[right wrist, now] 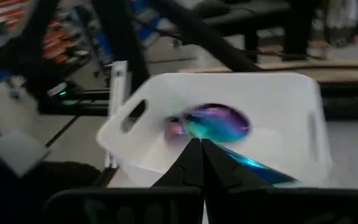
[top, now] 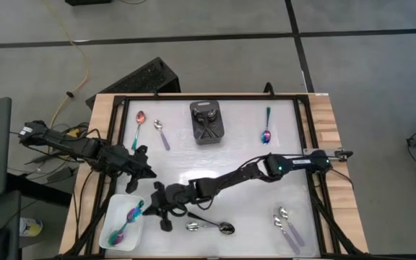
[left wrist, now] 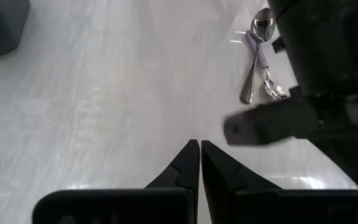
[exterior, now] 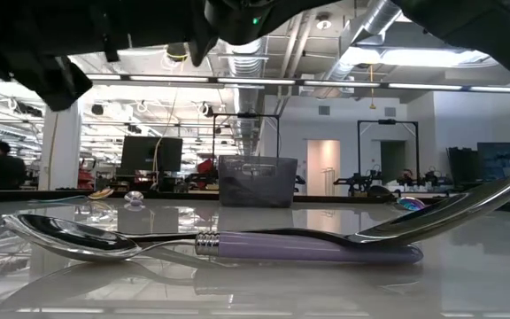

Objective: Sort silverware by color (type)
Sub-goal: Put the blue spoon into the white bin

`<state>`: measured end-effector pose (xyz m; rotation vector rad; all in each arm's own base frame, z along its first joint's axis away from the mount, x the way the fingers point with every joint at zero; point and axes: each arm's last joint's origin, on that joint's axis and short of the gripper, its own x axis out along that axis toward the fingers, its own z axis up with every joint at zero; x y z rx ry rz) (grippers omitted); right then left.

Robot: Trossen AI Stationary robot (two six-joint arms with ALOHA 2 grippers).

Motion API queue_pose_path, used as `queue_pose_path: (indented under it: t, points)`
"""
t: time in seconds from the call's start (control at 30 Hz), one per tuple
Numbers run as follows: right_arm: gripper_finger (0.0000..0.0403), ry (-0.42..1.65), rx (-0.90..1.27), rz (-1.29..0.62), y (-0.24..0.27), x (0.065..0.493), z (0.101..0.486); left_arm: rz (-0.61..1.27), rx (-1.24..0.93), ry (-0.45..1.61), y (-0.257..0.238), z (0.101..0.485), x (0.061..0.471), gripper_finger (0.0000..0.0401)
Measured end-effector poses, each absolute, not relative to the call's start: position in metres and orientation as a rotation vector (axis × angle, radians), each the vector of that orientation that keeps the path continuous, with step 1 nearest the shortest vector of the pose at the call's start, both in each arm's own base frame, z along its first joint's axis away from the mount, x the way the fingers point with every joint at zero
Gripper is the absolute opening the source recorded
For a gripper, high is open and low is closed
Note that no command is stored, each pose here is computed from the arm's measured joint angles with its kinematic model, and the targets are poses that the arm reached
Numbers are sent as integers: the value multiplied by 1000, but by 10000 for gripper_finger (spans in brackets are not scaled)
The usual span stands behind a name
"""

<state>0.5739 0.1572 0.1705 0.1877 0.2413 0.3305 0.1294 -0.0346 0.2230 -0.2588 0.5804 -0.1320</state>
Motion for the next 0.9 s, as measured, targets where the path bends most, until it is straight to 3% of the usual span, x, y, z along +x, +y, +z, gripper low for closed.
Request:
queue_pose_path:
  t: [0.33, 0.5, 0.7, 0.9]
  points:
    - [16, 308, 303, 191, 106, 583, 169, -153, -275, 587, -35, 223, 129, 0]
    - [18, 475, 173, 262, 117, 570, 174, -199, -289, 606, -37, 222, 128, 0]
    - [19, 629, 2, 299, 157, 532, 224, -255, -275, 613, -38, 222, 128, 0]
    - [19, 617, -31, 299, 186, 543, 159, -217, -200, 590, -36, 223, 129, 0]
